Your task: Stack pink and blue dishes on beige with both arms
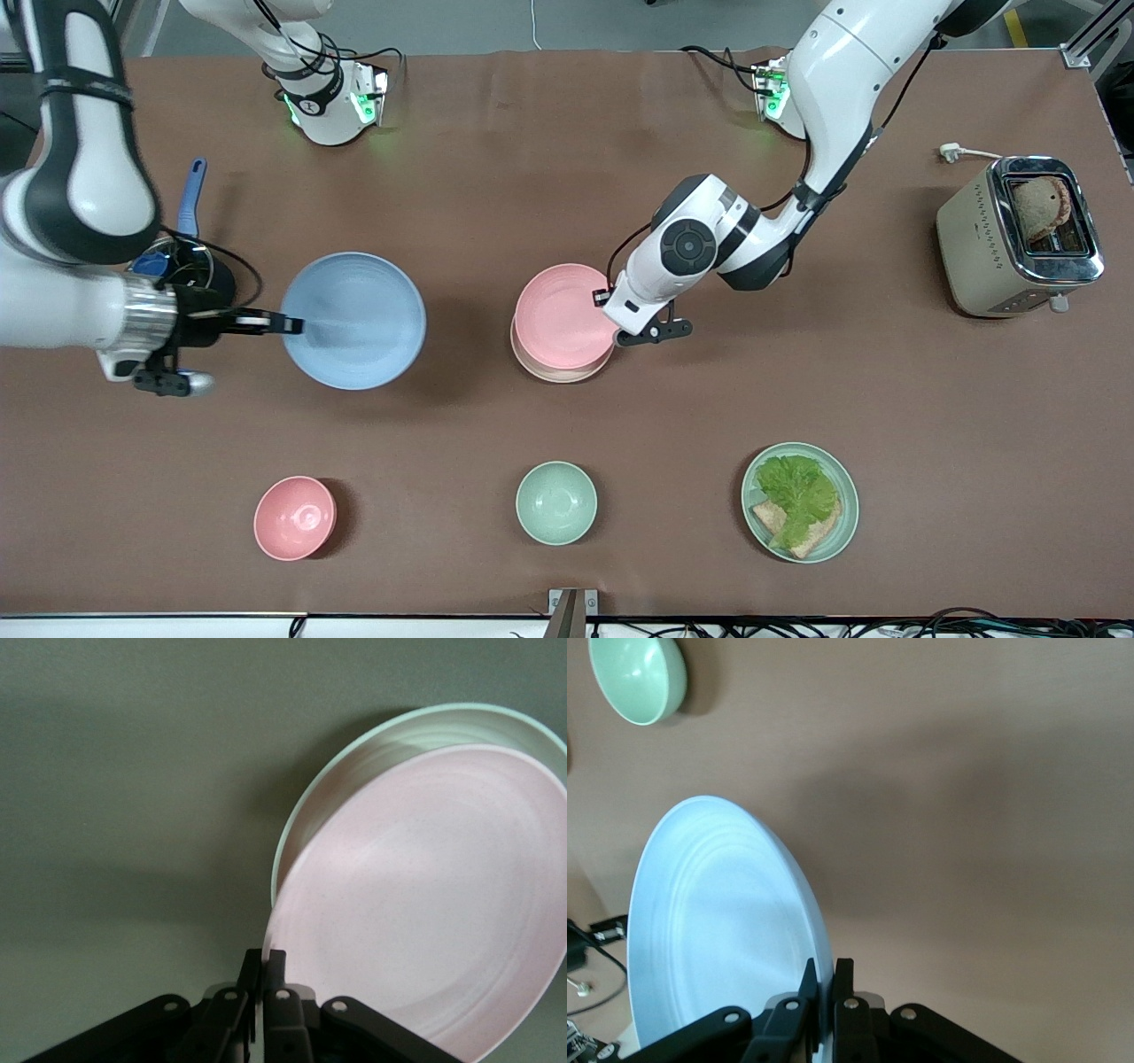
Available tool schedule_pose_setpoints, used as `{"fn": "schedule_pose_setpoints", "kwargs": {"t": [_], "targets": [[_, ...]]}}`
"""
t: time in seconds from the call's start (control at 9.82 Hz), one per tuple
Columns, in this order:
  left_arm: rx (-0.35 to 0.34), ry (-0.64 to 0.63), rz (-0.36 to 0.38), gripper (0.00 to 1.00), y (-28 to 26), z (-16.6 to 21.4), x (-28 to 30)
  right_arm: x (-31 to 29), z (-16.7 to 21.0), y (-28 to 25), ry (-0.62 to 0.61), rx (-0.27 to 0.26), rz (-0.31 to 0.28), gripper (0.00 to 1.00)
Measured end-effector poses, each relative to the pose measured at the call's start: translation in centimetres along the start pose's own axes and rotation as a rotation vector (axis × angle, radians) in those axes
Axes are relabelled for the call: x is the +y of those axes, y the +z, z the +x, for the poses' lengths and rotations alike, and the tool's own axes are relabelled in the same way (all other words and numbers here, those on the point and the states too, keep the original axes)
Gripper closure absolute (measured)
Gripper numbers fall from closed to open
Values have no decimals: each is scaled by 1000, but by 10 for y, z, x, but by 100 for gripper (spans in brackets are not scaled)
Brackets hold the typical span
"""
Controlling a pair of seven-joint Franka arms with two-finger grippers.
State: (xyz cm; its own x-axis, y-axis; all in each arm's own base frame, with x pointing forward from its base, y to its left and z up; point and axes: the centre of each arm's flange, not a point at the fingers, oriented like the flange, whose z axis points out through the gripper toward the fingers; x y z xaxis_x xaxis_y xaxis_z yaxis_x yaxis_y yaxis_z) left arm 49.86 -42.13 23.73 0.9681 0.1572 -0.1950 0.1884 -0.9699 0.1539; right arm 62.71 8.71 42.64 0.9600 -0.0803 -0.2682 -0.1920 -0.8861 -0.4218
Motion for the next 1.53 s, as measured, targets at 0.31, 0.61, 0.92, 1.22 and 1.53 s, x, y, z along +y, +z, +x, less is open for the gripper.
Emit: {"fn": "schedule_pose_setpoints", "kwargs": {"t": [0.31,0.61,0.92,1.22,1.53], "targets": [[23,22,-1,94,16,4,-2,-37,-4,39,9,28,-10,92],[41,5,-19,67,6,12,0,-73,-16,70,-19,19,-31,92],[138,-45,8,25,-126,59,-21,-84,-16,125,-25,66,-53,92],[268,-2,134,0,-322,98,-114,-115,-33,188,-17,55,-48,92],[320,113,175,0,-399,128,-217,-126,-35,238,-39,74,-48,93]]}}
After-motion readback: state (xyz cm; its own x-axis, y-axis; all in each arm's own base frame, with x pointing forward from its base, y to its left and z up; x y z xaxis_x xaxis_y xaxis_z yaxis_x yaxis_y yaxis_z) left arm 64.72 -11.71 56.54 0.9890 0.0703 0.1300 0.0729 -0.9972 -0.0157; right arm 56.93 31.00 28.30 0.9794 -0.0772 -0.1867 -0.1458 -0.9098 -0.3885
